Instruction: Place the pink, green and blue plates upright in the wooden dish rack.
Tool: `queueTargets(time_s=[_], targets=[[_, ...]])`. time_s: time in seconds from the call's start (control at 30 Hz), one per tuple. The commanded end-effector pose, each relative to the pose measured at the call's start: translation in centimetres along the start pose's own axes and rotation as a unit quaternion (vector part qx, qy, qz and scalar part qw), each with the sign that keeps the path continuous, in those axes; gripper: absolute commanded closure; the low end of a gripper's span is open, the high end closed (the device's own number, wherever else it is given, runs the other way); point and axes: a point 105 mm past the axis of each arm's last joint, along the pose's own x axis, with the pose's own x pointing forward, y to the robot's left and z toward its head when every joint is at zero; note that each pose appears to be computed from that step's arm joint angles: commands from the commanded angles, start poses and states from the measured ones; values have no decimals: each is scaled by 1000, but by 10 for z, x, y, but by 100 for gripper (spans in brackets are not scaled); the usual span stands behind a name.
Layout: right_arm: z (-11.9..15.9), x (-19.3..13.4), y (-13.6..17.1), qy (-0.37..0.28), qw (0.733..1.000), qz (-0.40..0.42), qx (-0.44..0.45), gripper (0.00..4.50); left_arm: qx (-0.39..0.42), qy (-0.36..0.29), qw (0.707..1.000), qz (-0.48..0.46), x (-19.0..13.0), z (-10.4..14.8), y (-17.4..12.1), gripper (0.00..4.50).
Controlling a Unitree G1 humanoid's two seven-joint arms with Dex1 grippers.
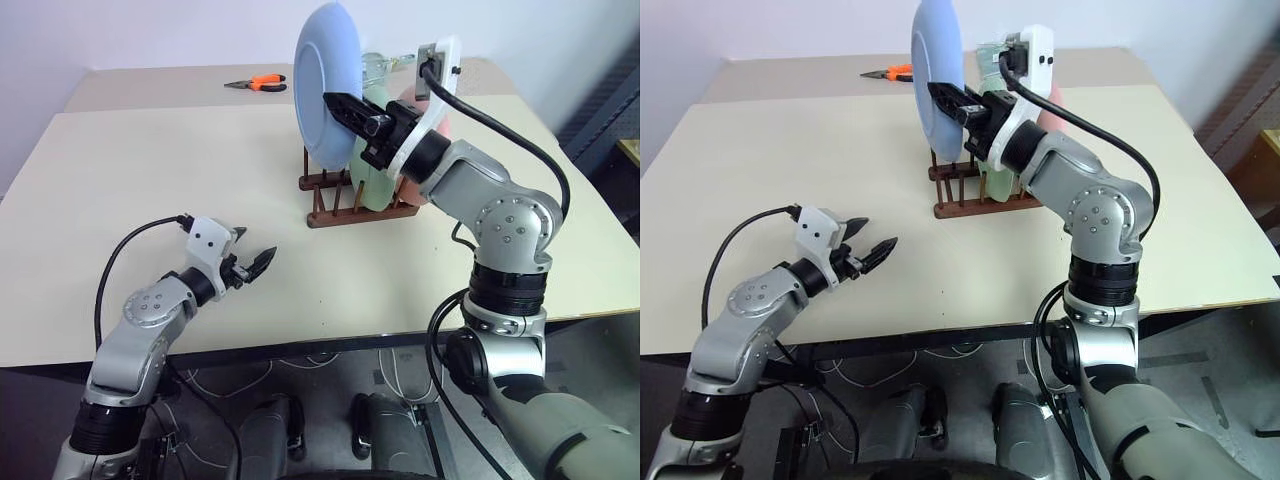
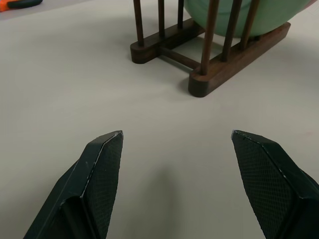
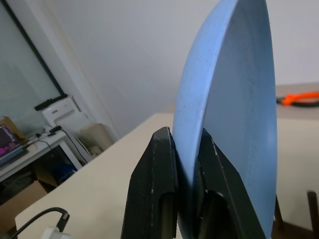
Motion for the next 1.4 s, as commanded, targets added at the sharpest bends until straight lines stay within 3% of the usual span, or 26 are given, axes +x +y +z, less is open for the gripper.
queueTargets(time_s=[0.03, 0.2, 0.3, 0.37, 0.47, 0.57, 0.7, 0.8, 0.9, 1.03, 1.2, 1.4], targets=[[3, -1, -4, -4, 1000, -11, 3, 450, 10, -28, 1000, -5, -1, 14, -4, 95], [-10, 5, -20, 21, 999, -45, 6, 450, 4, -34, 999, -8, 0, 16, -7, 95], [-11, 8, -24, 20, 998, -53, 2, 344, 2, -39, 999, -9, 1, 18, -10, 89], [-7, 10, -21, 13, 998, -50, -22, 242, -1, -41, 999, -9, 2, 19, -11, 89], [-2, 10, -10, 18, 987, -36, -153, 95, -2, -42, 999, -11, 2, 19, -13, 89], [-4, -6, -1, 55, 932, 6, -359, 95, -4, -43, 999, -12, 2, 20, -16, 89], [6, -44, 6, 70, 903, 69, -419, 95, -4, -41, 999, -11, 1, 19, -15, 89], [31, -86, -12, 70, 922, 43, -378, 95, 4, -29, 1000, -4, -2, 14, -8, 89], [35, -132, -29, 100, 938, 28, -330, 95, 24, -9, 1000, -1, -5, 6, -2, 89], [10, -188, -83, 161, 944, -86, -273, 95, 36, 14, 999, 13, -13, -5, 20, 89], [-31, -218, -114, 206, 934, -143, -253, 95, 56, 39, 998, -1, -23, -12, 26, 89], [-52, -225, -120, 215, 932, -150, -250, 95, 56, 43, 997, -3, -24, -16, 22, 89]])
